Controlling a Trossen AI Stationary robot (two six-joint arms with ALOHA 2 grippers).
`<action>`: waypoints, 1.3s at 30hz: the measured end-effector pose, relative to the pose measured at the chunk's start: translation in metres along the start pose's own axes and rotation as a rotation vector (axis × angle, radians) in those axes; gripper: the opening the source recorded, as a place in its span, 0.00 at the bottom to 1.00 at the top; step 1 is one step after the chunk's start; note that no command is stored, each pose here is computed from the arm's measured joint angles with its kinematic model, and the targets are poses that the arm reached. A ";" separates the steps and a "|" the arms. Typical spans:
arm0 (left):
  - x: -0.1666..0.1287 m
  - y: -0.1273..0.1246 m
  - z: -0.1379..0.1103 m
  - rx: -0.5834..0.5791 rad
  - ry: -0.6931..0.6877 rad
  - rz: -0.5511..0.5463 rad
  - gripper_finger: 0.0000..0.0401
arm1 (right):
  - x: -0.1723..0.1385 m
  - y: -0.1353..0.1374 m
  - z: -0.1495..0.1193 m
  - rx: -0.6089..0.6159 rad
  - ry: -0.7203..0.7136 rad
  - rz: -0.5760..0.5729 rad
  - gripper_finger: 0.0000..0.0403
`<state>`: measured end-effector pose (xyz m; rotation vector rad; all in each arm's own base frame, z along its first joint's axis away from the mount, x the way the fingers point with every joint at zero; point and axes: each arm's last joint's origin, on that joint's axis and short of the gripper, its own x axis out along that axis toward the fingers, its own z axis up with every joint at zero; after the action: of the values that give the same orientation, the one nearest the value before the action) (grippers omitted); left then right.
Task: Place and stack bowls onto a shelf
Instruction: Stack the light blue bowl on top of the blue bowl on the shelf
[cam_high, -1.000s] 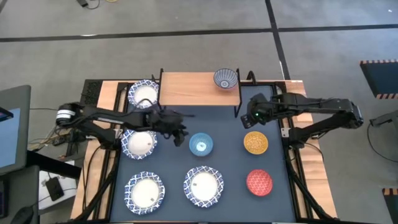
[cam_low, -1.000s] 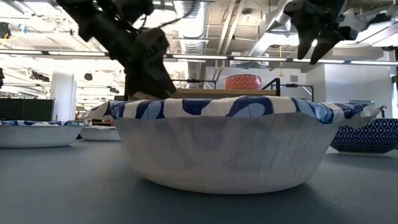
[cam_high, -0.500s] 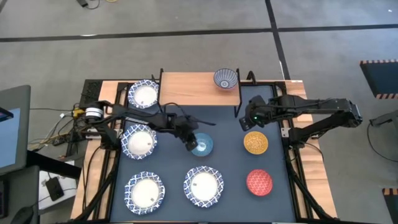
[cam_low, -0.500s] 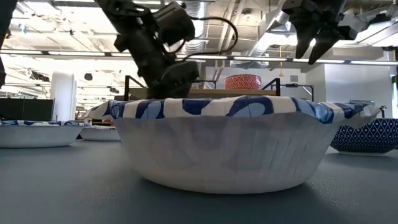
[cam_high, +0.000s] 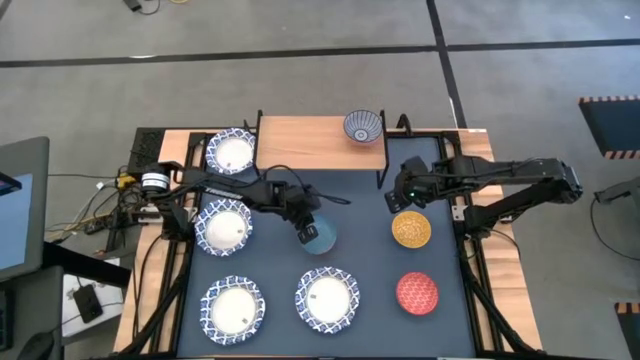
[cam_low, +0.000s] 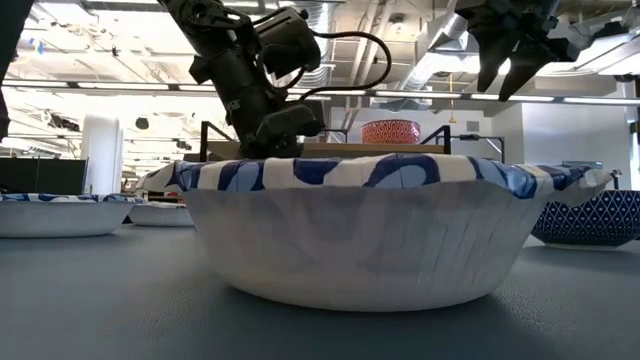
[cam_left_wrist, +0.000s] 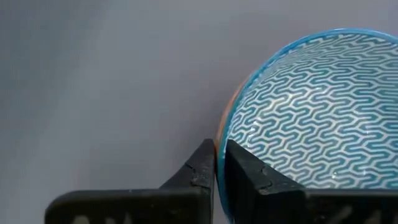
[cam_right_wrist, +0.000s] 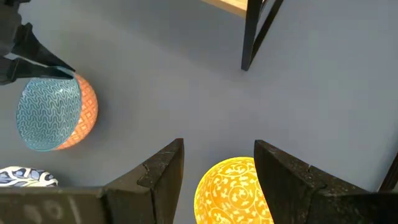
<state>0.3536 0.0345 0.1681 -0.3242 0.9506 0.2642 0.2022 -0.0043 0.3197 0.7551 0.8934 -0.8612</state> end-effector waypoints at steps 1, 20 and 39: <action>-0.001 -0.001 0.002 0.002 0.006 -0.004 0.01 | 0.000 0.001 -0.001 -0.004 0.000 0.004 0.55; -0.093 -0.035 0.107 0.298 -0.213 0.107 0.01 | -0.014 0.032 -0.017 -0.164 -0.166 0.213 0.55; -0.147 -0.028 0.141 0.283 -0.353 0.514 0.02 | -0.028 0.057 0.018 -0.514 -0.689 0.169 0.55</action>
<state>0.3877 0.0514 0.3700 0.2308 0.6948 0.6268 0.2479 0.0151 0.3628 0.0587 0.3897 -0.6326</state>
